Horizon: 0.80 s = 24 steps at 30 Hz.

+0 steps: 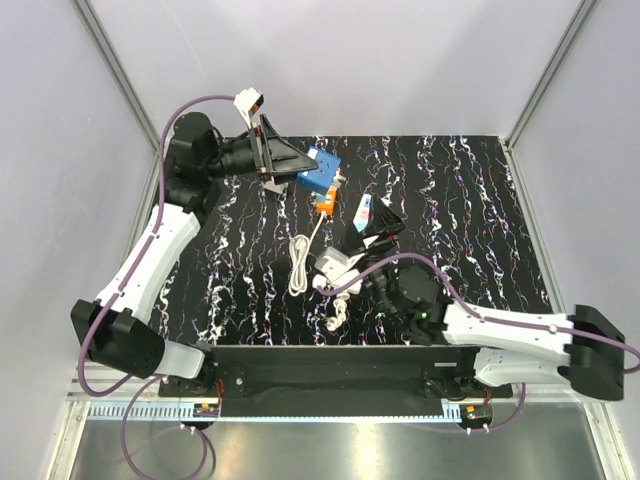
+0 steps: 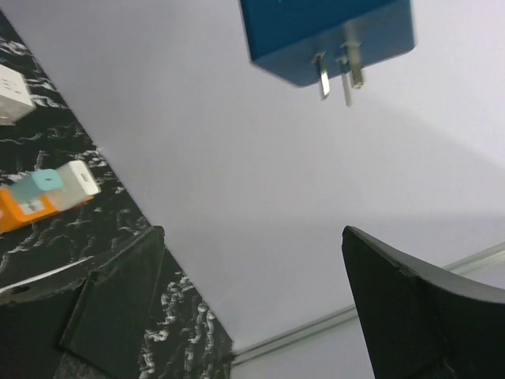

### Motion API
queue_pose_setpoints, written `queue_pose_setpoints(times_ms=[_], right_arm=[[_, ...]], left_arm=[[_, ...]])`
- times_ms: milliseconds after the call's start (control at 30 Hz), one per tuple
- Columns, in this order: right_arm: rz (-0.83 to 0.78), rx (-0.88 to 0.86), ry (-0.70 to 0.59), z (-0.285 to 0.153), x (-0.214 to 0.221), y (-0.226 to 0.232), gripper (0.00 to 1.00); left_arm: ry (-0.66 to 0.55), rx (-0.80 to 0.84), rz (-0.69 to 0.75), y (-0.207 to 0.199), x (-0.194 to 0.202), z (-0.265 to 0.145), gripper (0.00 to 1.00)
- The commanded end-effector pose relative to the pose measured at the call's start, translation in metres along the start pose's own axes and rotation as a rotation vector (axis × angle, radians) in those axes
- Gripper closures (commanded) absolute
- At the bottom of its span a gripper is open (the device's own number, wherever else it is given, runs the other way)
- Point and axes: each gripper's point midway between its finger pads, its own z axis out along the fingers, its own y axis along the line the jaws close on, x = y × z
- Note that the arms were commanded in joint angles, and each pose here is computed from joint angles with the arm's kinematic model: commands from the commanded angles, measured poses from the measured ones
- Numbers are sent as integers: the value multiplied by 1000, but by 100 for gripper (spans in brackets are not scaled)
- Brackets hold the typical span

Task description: Insert the plug

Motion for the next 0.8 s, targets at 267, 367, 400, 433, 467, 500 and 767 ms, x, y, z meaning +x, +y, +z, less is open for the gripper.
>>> queue_pose_setpoints(times_ms=[267,367,400,433,467,500,767], right_arm=[[1072,-408,-153,-53,-71,-38,1],[1239,-524,-113,-52,-99,-42,0],[1258,-541,-94,-50,-105,-54,0],[1274,-595,-58,-46,-113,-44,0],[1335,-613,-21,-42,-115,-47,0],[1377,-632,-18,-39,-122,-63,0],[1680,-872,5,-16,-131,-91,0]], left_arm=[[29,-37,360,2,8,-11,100],[26,-33,427,5,15,-13,100],[18,-22,481,-1,18,-16,100],[11,-15,511,-4,21,-16,100],[-7,9,568,-11,27,-21,100],[-25,21,607,-15,28,-23,100],[-58,93,693,-27,44,-32,100]])
